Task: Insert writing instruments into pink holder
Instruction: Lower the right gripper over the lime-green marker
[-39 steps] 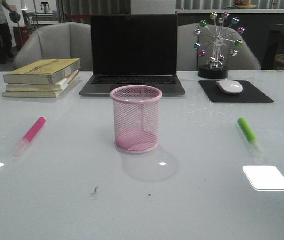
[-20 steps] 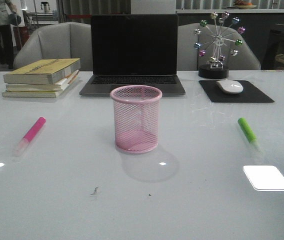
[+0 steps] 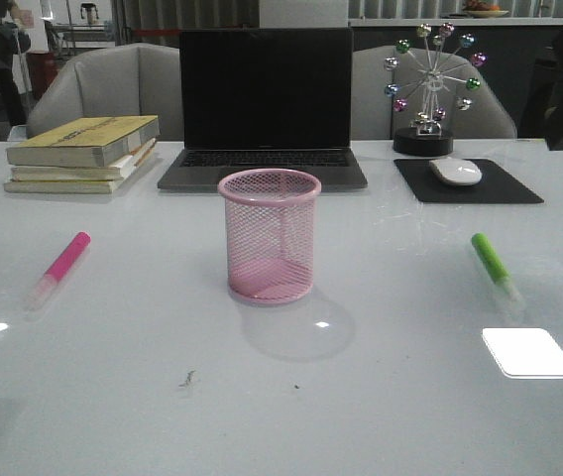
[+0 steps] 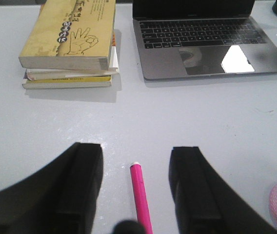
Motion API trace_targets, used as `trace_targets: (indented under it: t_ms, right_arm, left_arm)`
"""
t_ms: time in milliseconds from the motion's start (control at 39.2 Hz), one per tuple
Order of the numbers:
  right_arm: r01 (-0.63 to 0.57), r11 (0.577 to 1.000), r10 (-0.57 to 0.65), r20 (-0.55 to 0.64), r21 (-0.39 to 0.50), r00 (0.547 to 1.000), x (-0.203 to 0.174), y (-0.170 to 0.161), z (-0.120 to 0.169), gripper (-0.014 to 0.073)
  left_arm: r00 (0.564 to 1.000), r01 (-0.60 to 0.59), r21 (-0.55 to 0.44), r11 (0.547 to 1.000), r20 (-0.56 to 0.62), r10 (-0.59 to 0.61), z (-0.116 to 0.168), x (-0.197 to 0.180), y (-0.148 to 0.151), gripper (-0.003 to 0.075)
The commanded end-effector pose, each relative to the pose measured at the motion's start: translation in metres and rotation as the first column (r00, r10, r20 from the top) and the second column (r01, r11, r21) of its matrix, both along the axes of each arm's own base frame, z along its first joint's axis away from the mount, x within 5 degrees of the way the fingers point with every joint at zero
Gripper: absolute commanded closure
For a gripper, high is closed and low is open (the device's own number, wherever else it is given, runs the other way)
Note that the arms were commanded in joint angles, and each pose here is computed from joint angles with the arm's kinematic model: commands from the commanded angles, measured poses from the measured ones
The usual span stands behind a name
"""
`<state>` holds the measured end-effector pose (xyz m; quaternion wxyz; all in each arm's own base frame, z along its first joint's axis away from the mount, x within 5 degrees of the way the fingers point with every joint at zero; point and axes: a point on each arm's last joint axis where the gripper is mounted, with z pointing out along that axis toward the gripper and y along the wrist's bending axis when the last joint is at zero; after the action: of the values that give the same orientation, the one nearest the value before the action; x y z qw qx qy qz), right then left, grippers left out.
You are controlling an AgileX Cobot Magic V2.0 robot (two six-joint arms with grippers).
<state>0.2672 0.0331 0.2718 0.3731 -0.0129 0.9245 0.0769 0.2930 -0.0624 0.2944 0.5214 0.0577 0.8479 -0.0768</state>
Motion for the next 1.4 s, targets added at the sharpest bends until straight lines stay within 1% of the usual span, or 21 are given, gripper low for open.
trace_targets:
  t_ms: [0,102,153,332,408,765,1148,1199,1276,1378]
  right_arm:
    - [0.005,1.0,-0.005,0.025,0.008,1.0,0.026,0.003,0.005,0.0086]
    - [0.01,1.0,-0.009,-0.089,0.007,0.996,0.053,0.004,-0.02,0.0086]
    - [0.019,1.0,-0.017,-0.127,0.01,0.992,0.062,0.004,-0.028,0.0086]
    - [0.016,1.0,-0.013,-0.178,0.01,0.984,0.088,0.007,-0.043,0.0086]
    - [0.014,1.0,-0.012,-0.182,0.011,0.983,0.098,0.008,-0.046,0.0086]
    - [0.018,1.0,-0.016,-0.26,0.007,0.965,0.12,0.006,-0.07,0.0086]
    - [0.024,1.0,-0.022,-0.358,0.0,0.933,0.123,0.002,-0.099,0.0089]
    - [0.023,1.0,-0.022,-0.367,0.0,0.93,0.123,0.002,-0.102,0.0109]
    - [0.022,1.0,-0.021,-0.378,-0.001,0.925,0.123,0.002,-0.104,0.017]
    - [0.021,1.0,-0.02,-0.378,-0.003,0.925,0.123,0.002,-0.104,0.0335]
  left_arm:
    - [0.993,-0.002,-0.042,0.999,0.115,0.007,0.027,0.002,-0.002,0.0327]
    - [0.993,-0.002,-0.042,0.999,0.115,0.007,0.027,0.002,-0.002,0.0327]
    - [0.993,-0.002,-0.042,0.999,0.115,0.007,0.027,0.002,-0.002,0.0327]
    - [0.994,-0.003,-0.045,0.999,0.112,0.008,0.027,0.002,-0.002,0.0327]
    - [0.994,-0.003,-0.045,0.999,0.11,0.008,0.027,0.002,-0.002,0.0327]
    - [0.995,-0.003,-0.044,0.999,0.098,0.007,0.026,0.002,-0.002,0.0327]
    - [0.997,-0.002,-0.041,0.999,0.083,0.006,0.025,0.001,-0.002,0.0327]
    - [0.997,-0.002,-0.041,0.999,0.083,0.006,0.025,0.001,-0.002,0.0327]
    - [0.997,-0.002,-0.041,0.999,0.083,0.006,0.025,0.001,-0.002,0.0327]
    - [0.997,-0.002,-0.041,0.999,0.083,0.006,0.025,0.001,-0.002,0.0327]
